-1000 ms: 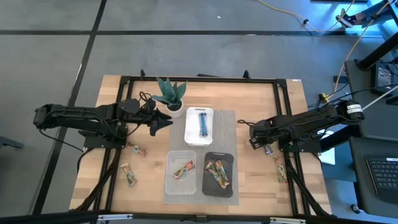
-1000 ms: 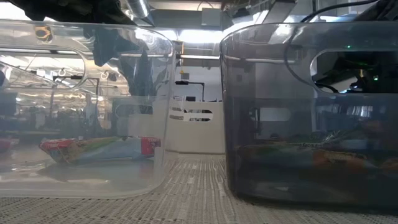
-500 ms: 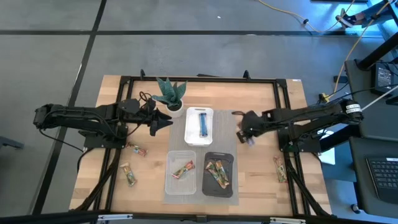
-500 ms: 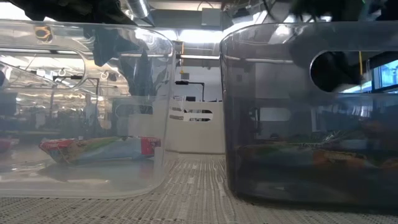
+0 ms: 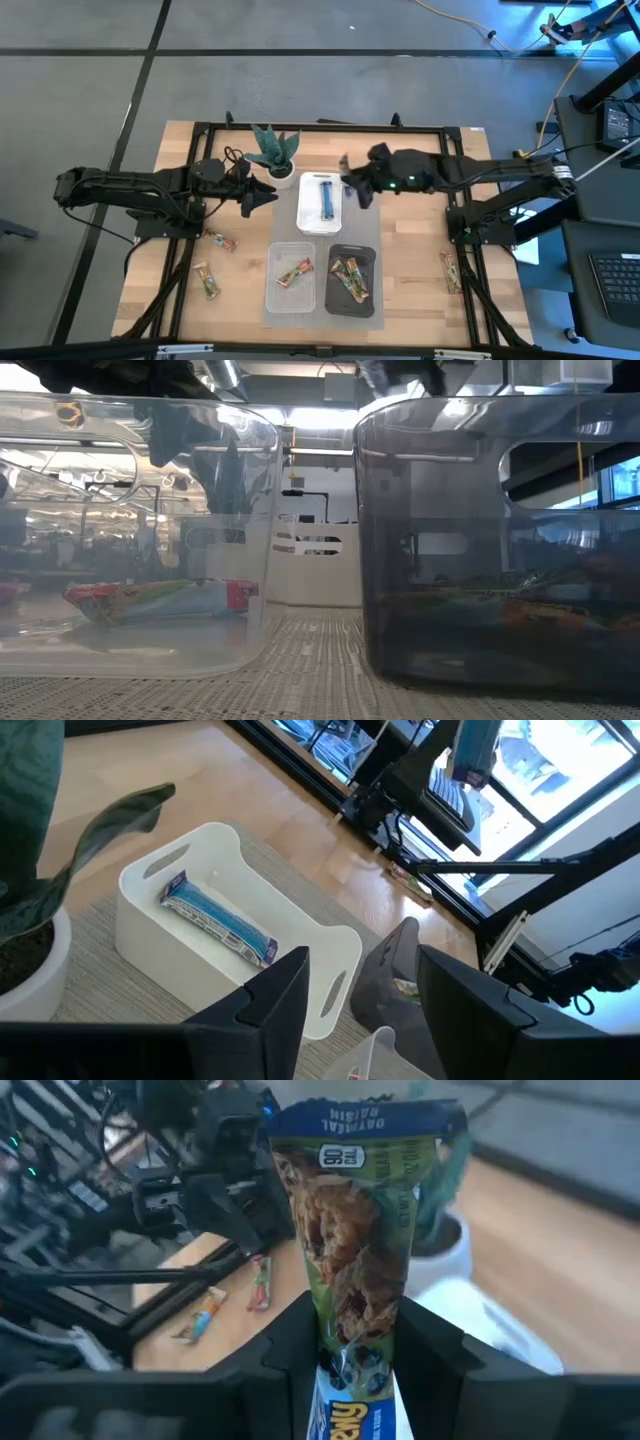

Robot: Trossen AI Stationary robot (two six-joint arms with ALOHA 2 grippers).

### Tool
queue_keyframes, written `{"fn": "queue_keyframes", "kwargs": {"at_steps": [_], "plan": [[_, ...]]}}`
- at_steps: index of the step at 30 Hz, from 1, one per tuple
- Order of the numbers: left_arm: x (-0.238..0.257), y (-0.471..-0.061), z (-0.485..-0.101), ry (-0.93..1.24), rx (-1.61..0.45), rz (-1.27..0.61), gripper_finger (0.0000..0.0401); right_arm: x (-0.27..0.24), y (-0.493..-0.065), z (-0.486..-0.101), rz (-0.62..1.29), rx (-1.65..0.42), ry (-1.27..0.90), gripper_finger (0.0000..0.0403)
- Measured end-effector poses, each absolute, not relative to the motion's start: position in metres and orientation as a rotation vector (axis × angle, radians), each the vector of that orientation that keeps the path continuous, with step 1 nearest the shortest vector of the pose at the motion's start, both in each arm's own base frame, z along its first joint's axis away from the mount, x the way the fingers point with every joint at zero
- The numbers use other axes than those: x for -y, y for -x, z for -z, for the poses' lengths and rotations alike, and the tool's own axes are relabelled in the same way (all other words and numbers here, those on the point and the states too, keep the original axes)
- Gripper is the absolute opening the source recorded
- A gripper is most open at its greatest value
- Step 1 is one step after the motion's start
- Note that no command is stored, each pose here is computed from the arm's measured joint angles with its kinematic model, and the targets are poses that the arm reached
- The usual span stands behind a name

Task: Pick and place Granola Bars by type
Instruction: Put the blue granola bar into the white bin

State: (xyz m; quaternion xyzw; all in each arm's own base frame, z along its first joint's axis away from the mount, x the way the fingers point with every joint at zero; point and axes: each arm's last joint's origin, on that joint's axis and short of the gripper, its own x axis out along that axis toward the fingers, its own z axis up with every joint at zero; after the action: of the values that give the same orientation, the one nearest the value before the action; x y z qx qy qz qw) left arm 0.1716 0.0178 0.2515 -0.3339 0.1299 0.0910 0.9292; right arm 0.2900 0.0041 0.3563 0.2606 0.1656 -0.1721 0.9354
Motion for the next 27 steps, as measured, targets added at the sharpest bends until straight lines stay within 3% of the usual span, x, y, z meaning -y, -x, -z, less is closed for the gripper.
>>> {"fn": "queue_keyframes", "kwargs": {"at_steps": [6, 14, 27], "plan": [[-0.018, -0.172, -0.251, 0.686, -0.266, -0.187, 0.0174, 0.002, -0.338, -0.343, 0.402, -0.463, -0.413, 0.0118], [-0.018, -0.172, -0.251, 0.735, -0.263, -0.194, 0.0175, 0.023, -0.387, -0.281, 0.494, -0.743, -0.389, 0.0118], [-0.018, -0.172, -0.251, 0.734, -0.264, -0.195, 0.0174, 0.037, -0.417, -0.201, 0.509, -0.95, -0.54, 0.0119]]}}
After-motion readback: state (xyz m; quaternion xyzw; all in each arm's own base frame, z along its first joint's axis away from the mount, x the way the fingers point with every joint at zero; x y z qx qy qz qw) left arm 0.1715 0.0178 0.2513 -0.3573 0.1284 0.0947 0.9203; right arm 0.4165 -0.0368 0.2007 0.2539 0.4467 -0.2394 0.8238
